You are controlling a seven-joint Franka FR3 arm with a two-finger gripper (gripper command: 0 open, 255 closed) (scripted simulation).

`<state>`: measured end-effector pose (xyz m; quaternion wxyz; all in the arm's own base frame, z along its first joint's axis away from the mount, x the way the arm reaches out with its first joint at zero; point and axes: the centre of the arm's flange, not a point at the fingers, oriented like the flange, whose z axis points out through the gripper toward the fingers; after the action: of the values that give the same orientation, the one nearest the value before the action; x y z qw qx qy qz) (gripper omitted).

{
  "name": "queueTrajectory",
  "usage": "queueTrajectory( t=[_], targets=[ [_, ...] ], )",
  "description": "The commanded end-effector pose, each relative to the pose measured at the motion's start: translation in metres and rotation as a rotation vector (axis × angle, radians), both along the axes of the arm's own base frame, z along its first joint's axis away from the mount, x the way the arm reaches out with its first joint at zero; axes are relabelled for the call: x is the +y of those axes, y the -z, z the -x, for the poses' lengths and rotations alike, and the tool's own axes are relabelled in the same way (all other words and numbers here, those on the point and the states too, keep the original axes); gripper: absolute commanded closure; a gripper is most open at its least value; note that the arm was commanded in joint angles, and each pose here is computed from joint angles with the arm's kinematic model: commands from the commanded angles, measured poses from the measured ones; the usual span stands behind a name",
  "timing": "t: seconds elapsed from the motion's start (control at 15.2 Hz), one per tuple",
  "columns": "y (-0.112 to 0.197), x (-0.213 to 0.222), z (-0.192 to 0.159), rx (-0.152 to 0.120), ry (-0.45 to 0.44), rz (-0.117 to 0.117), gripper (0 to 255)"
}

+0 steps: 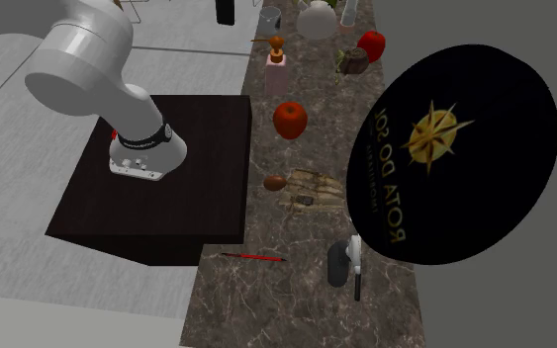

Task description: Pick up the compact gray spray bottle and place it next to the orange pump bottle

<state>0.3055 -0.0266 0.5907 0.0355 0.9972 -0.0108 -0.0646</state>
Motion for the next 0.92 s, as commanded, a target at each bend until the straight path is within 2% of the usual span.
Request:
queueTrajectory(
  t=[0.0, 0.4, 0.86],
  targets=[
    [0.0, 0.0, 0.0, 0.0, 0.0, 0.0, 0],
    [0.048, -0.059, -0.007, -0.01, -0.22, -0.01, 0],
    [0.105, -0.123, -0.032, -0.023, -0.476, -0.021, 0]
  ],
)
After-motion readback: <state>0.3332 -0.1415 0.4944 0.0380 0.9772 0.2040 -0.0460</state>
